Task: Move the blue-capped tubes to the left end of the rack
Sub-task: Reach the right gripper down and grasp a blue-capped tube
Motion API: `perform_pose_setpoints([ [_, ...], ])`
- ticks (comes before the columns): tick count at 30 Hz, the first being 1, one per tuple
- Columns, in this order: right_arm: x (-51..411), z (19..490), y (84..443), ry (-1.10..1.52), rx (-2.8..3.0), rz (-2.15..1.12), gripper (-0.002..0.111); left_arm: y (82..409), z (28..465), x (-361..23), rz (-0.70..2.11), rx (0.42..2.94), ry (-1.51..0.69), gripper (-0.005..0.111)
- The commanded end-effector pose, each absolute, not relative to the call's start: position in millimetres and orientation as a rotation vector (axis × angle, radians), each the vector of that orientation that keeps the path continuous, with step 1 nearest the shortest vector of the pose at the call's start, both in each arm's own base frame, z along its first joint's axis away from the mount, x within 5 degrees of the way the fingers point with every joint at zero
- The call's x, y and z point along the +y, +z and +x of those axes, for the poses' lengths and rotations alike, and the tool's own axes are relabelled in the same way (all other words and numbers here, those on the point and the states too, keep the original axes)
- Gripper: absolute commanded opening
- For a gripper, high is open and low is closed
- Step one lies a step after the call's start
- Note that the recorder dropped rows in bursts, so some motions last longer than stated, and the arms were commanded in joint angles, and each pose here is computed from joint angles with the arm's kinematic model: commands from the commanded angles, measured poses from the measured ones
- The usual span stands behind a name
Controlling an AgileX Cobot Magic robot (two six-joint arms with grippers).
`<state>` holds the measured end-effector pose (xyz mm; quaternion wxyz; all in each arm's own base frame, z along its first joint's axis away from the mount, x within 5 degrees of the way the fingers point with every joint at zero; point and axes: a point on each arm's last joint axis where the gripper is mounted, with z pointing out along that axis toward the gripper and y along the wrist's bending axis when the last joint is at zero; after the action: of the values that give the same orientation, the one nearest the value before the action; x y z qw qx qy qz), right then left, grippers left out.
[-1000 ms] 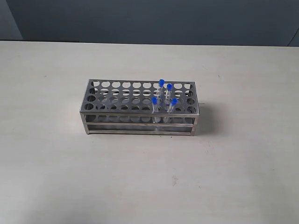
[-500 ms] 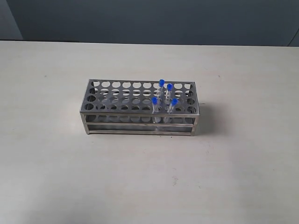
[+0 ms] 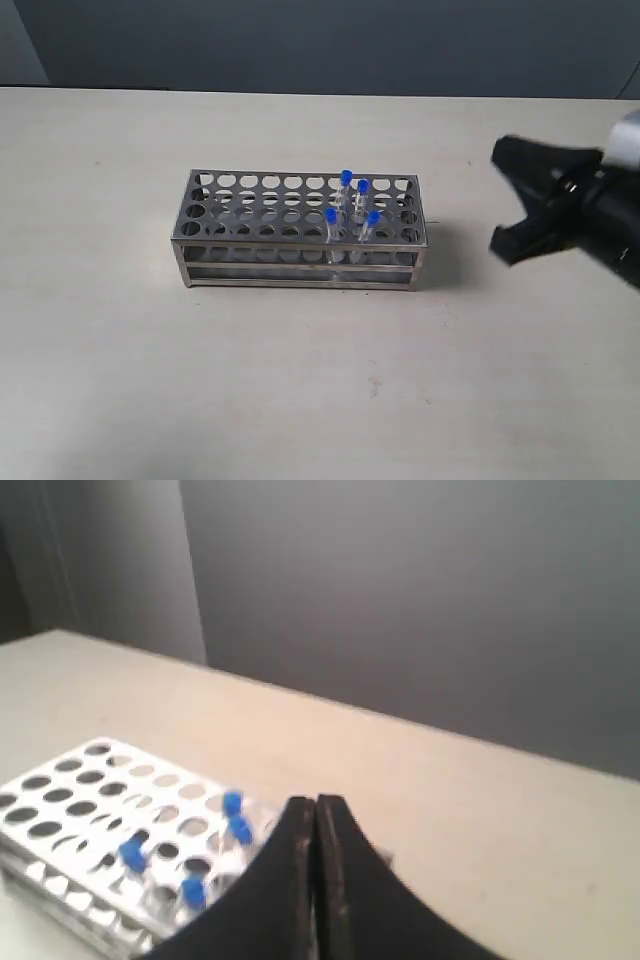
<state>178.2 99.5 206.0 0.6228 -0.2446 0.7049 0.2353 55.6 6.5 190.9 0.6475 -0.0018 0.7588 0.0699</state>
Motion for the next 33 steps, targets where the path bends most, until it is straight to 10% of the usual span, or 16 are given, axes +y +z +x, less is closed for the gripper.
perform_pose_setpoints([
  [1,123.8,164.8,169.8,0.557,1.706,-0.642,-0.001,192.2,55.2,6.2,-0.002,1.717,0.155,0.001],
  [4,142.2,172.8,156.3,0.607,1.708,-0.742,0.003,192.2,55.2,6.2,-0.002,1.717,0.155,0.001],
  [9,167.2,194.1,143.3,0.669,1.669,-0.852,0.046,192.2,55.2,6.2,-0.002,1.717,0.155,0.001],
  [28,190.6,237.7,113.5,0.63,1.75,-0.81,0.044,192.3,55.2,6.2,0.0,1.717,0.157,0.001],
  [33,191.3,238.1,110.2,0.632,1.761,-0.82,0.012,192.3,55.2,6.2,0.0,1.717,0.157,0.001],
])
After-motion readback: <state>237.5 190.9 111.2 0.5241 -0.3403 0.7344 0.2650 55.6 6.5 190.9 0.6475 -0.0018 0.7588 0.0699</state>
